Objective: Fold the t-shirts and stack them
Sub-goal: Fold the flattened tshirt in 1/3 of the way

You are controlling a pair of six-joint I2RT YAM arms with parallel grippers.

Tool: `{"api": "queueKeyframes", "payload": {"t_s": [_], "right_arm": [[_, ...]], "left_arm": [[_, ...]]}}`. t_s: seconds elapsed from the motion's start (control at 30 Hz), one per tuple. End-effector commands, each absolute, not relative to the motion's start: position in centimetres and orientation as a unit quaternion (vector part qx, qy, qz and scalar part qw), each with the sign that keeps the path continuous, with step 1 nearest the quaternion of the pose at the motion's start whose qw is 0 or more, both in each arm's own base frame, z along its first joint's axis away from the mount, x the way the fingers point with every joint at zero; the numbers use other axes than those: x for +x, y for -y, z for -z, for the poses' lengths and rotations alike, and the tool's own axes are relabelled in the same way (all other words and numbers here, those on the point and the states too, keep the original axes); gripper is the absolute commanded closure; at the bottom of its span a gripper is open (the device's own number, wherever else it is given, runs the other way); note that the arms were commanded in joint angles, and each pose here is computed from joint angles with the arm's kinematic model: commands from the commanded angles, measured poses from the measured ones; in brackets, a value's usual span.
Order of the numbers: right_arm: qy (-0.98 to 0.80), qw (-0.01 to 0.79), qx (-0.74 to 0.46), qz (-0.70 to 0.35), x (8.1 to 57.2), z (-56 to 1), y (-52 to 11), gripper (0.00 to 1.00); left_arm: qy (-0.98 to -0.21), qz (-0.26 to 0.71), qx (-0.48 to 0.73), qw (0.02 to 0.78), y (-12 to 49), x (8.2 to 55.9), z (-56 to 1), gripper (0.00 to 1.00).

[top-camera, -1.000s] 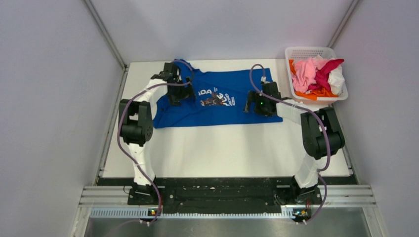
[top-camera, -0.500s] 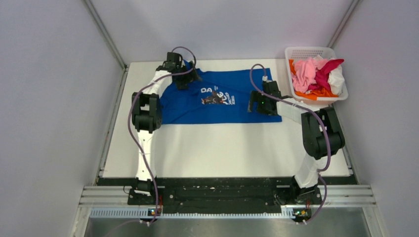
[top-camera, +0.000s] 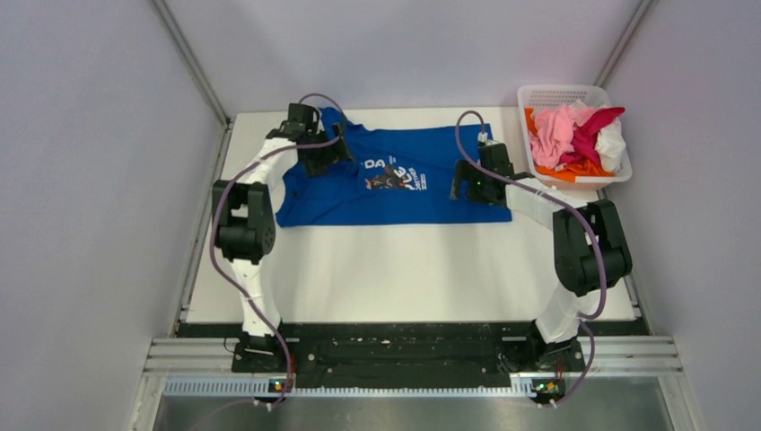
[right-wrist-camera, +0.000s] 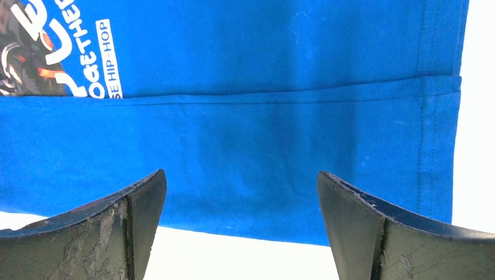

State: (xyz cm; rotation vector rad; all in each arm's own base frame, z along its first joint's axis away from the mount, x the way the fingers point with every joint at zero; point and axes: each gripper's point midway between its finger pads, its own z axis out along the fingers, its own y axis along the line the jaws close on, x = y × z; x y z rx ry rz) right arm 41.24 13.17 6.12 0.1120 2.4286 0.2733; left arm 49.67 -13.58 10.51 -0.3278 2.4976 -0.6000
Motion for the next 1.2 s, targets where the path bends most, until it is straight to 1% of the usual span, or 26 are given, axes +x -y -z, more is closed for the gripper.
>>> {"api": "queueKeyframes", "payload": {"t_s": [0.0,0.13,0.23,0.37,0.43,0.57,0.7,0.83,0.97,1.07,1.17], "right_arm": [[-0.912,0.386,0.031,-0.132,42.9,-9.2,-14.9,0.01],[-0.915,0.384,0.03,-0.121,42.8,-7.9,-15.5,0.01],[-0.921,0.368,0.04,-0.124,42.3,-6.3,-15.8,0.01],[-0.922,0.357,0.067,-0.135,40.3,-4.6,-15.5,0.01],[-0.925,0.346,0.077,-0.133,38.9,-3.8,-15.0,0.01],[-0.933,0.32,0.102,-0.132,35.6,-2.8,-14.3,0.01],[-0.94,0.289,0.126,-0.132,31.7,-2.3,-13.7,0.01],[-0.952,0.256,0.119,-0.115,26.7,-1.7,-13.6,0.01],[-0.964,0.197,0.137,-0.111,20.7,-1.1,-14.1,0.01],[-0.966,0.179,0.148,-0.114,17.5,-1.3,-14.5,0.01],[-0.965,0.17,0.166,-0.115,15.7,-1.3,-14.4,0.01]], "left_arm": [[-0.908,0.249,-0.113,0.316,13.7,48.3,-13.0,0.01],[-0.93,0.228,-0.136,0.254,13.3,47.1,-9.4,0.01],[-0.94,0.206,-0.155,0.224,12.3,46.8,-6.5,0.01],[-0.946,0.206,-0.183,0.171,11.6,44.8,-3.4,0.01],[-0.947,0.203,-0.193,0.16,11.2,43.2,-2.6,0.01],[-0.944,0.207,-0.215,0.137,11.2,39.2,-2.7,0.01],[-0.948,0.179,-0.236,0.113,10.1,33.8,-1.9,0.01],[-0.95,0.174,-0.242,0.096,10.0,28.6,-1.3,0.01],[-0.952,0.166,-0.244,0.083,9.9,24.5,-0.4,0.01],[-0.952,0.147,-0.254,0.091,9.1,23.0,-0.1,0.01],[-0.952,0.134,-0.256,0.103,8.5,22.5,-0.4,0.01]]}}
